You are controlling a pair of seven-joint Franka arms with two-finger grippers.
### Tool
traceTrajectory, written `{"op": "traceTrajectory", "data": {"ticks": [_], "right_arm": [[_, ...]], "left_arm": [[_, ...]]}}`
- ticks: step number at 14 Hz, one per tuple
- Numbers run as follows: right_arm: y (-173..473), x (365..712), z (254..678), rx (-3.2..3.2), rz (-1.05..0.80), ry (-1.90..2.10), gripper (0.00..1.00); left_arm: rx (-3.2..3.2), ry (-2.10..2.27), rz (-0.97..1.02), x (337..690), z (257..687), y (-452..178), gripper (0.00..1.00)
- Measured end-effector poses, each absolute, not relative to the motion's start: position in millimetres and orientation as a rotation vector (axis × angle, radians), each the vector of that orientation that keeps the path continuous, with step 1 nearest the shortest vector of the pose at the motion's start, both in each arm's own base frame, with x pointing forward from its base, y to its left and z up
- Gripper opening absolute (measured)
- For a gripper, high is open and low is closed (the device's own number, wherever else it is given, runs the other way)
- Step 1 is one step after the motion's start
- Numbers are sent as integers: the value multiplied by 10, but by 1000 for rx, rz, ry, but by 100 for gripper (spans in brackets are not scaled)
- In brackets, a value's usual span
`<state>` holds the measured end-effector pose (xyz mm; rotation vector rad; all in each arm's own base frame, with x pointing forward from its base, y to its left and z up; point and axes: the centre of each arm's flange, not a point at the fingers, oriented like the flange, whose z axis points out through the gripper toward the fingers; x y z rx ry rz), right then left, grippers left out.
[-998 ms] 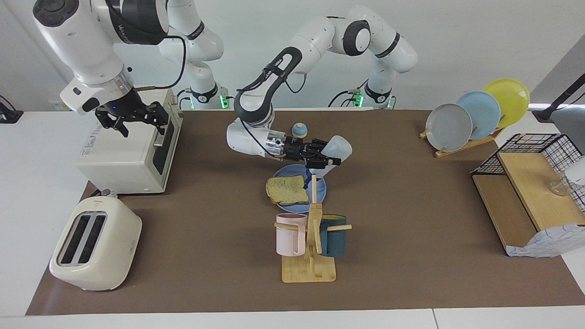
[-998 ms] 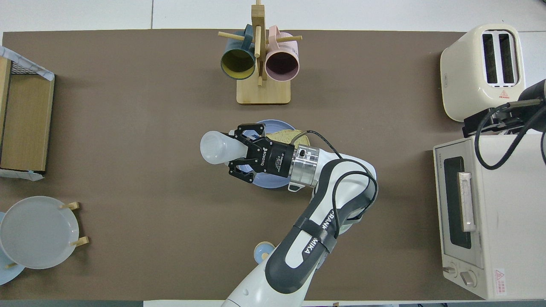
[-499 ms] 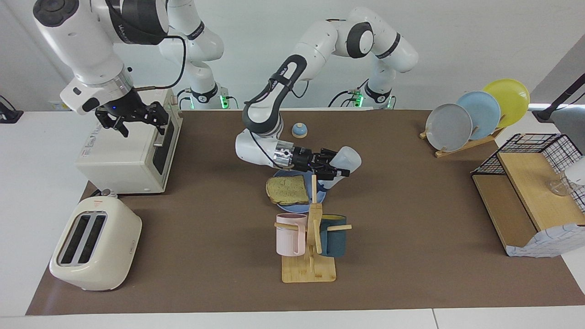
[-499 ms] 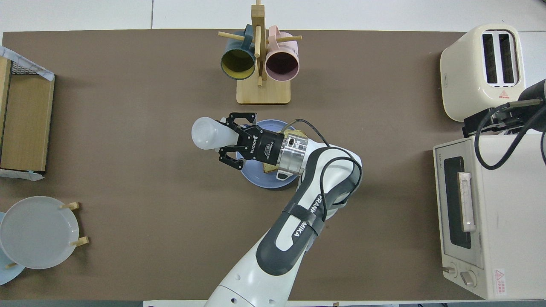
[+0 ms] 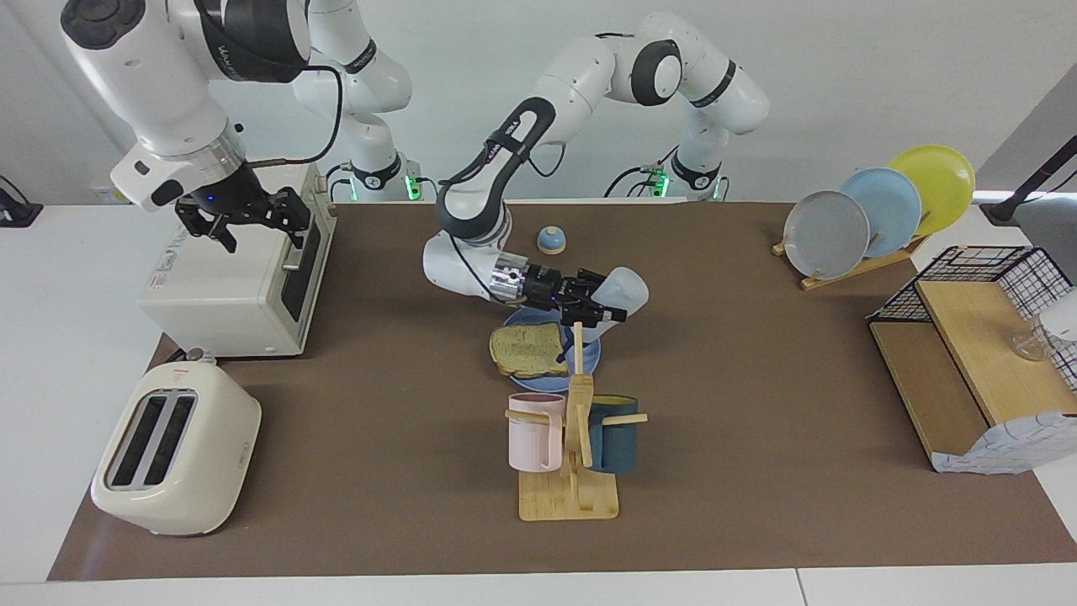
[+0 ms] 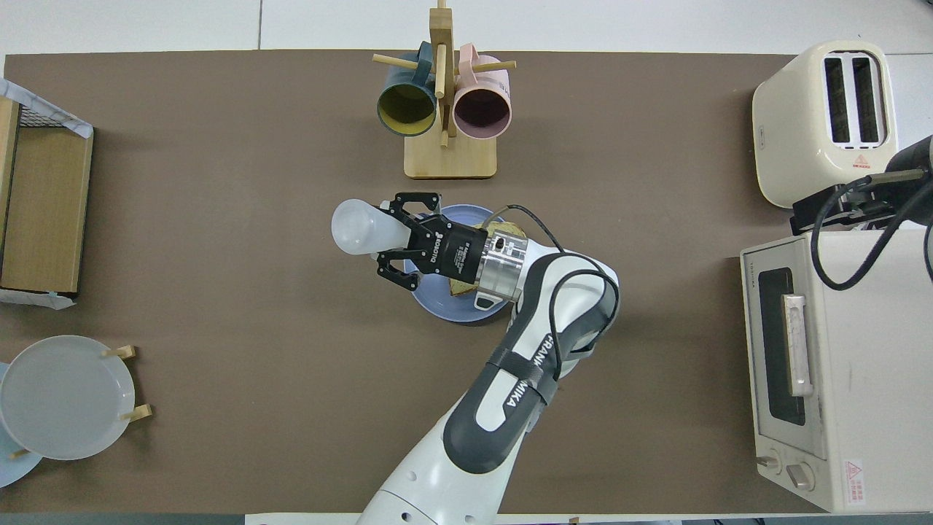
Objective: Put bread on plate and add seasoning
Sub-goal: 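Tilt and shake the bottle over the bread with the left gripper, then carry the bottle back toward the mug rack with the left gripper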
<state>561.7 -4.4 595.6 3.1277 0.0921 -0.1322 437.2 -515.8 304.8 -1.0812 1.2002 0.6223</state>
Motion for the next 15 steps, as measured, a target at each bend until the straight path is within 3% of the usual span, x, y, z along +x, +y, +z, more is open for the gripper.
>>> {"op": "traceTrajectory", "data": {"ticks": [3,7,10,15], "right_arm": [[-44,5617,5956,3128,-132,92,100],[-44,5617,5956,3128,-132,92,100],[-44,5617,5956,3128,-132,92,100],[-44,5617,5956,3128,-132,92,100]], "left_arm": [[-1073,1200,618,4250,3056,-5233,45],[-1134,1167,668,4759,3054,-4819,45],[-1183,1150,668,4894,3124,-4686,45],[-1476,1185,594,5029,3914,-4422,45]]}}
